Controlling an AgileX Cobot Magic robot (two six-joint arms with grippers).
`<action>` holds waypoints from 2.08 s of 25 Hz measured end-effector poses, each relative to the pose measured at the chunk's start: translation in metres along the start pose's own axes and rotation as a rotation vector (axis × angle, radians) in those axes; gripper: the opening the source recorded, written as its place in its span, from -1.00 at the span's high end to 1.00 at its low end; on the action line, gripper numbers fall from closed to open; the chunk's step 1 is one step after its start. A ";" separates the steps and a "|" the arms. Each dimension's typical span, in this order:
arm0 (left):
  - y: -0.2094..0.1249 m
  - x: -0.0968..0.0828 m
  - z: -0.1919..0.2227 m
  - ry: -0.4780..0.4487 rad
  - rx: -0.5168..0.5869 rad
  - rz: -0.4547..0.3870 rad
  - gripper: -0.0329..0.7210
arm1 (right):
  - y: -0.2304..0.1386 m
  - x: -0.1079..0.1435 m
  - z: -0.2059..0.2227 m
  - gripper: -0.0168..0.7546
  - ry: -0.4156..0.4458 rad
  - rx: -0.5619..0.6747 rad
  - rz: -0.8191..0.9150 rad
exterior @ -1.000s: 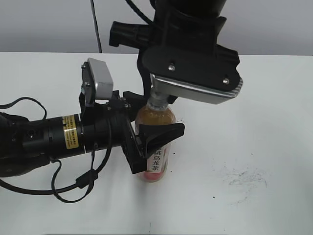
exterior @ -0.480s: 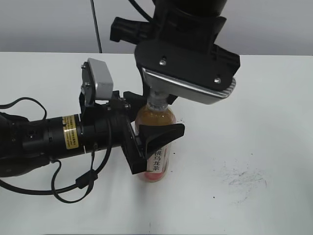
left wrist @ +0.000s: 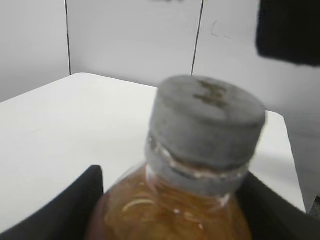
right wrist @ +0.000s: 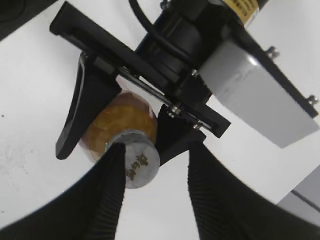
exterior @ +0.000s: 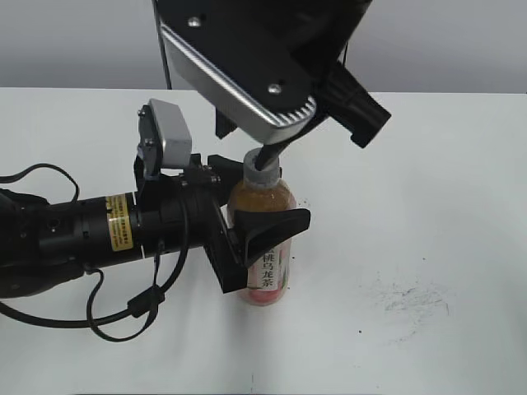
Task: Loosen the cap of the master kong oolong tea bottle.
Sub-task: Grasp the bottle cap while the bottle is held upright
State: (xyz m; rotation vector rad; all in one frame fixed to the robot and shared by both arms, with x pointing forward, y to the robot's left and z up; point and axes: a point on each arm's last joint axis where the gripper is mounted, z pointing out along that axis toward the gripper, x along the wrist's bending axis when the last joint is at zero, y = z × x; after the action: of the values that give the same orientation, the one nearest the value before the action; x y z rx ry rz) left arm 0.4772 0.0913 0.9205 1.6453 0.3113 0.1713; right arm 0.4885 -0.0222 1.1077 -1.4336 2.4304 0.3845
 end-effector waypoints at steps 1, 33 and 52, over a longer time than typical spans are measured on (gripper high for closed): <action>0.000 0.000 0.000 0.000 0.000 0.000 -0.27 | 0.000 0.000 0.000 0.06 0.000 -0.001 0.044; 0.000 0.000 0.000 0.000 0.000 -0.001 -0.27 | -0.004 0.006 0.009 -0.21 0.004 0.062 1.778; 0.000 0.001 0.000 0.007 0.000 -0.008 -0.27 | -0.008 0.011 0.028 0.23 0.052 0.111 1.651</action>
State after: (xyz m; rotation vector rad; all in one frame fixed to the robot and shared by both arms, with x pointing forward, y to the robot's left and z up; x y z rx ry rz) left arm 0.4779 0.0915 0.9204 1.6439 0.3231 0.1716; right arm 0.4935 -0.0245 1.0775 0.8984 2.9631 0.4526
